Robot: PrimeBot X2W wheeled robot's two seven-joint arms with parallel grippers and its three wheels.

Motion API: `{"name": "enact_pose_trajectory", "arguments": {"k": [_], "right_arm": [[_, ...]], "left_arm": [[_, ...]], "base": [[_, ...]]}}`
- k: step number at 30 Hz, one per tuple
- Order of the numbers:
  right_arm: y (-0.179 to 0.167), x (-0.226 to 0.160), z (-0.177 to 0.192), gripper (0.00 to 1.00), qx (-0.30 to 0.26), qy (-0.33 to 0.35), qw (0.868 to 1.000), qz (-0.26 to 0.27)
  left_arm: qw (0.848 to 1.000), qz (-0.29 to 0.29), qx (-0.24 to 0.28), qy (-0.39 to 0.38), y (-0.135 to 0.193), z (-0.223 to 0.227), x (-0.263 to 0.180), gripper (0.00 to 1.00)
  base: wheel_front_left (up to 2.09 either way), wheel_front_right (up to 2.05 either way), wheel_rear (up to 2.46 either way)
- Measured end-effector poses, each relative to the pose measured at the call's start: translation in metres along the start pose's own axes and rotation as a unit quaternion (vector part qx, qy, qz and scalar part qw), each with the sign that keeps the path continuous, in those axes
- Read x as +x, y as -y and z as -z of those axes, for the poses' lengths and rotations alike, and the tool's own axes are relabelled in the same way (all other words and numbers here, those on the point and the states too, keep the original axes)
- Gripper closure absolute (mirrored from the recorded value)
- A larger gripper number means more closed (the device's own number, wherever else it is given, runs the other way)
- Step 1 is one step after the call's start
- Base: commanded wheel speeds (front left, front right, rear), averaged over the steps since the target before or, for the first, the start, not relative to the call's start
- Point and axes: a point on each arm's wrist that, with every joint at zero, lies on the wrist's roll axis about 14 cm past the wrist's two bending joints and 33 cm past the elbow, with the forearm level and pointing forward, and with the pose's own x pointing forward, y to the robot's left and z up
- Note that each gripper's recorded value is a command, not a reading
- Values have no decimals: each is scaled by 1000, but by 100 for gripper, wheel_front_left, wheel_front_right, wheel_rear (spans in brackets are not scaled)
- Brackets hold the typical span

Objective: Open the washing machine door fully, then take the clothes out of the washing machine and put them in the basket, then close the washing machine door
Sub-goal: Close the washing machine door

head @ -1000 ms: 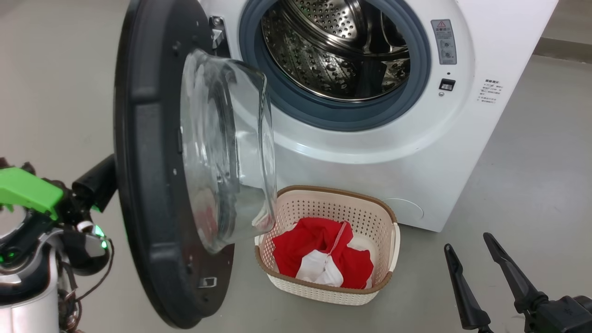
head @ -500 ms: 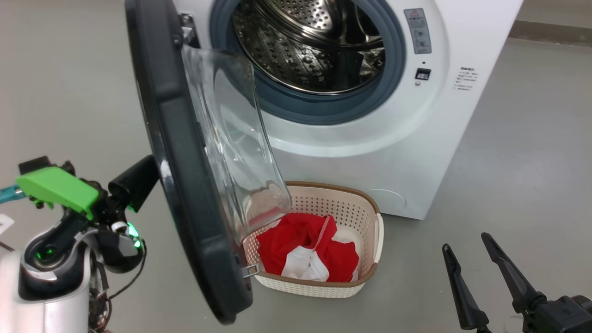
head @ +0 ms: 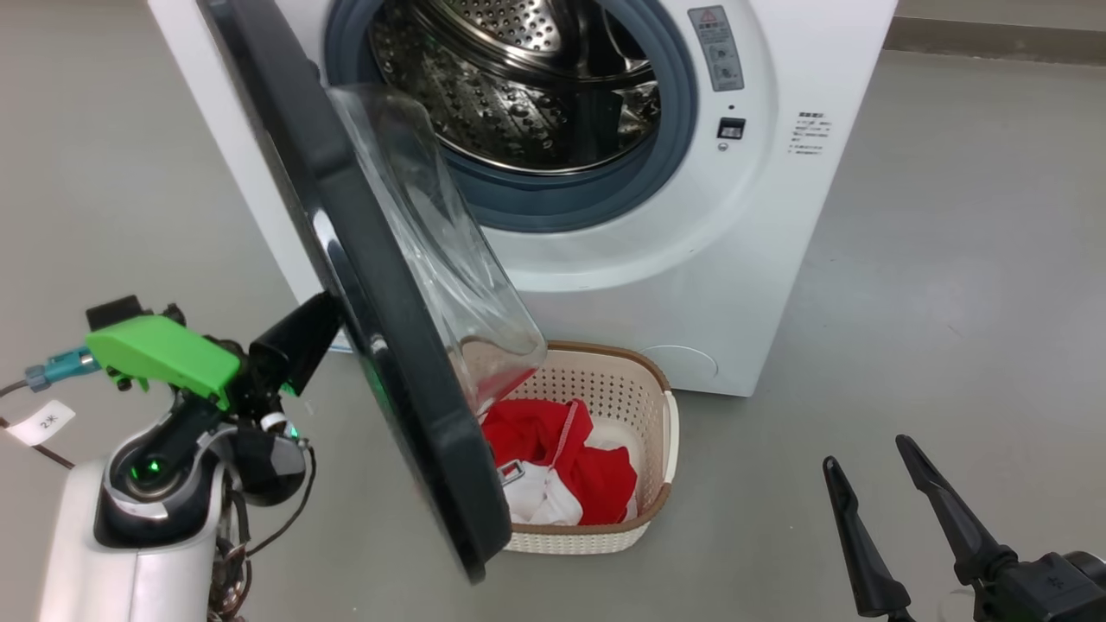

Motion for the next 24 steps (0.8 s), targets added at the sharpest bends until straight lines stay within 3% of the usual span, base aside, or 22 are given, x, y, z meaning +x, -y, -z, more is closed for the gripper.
{"name": "enact_pose_trajectory", "arguments": {"k": [16, 24], "right_arm": [[22, -15, -2, 0, -8, -2, 999, 42], [34, -21, -2, 0, -10, -3, 998, 65]], "left_arm": [[1000, 12, -5, -21, 2, 25, 46, 100], [999, 38, 4, -25, 20, 34, 74, 100]], "base": [[0, 0, 0], [0, 0, 0]]}}
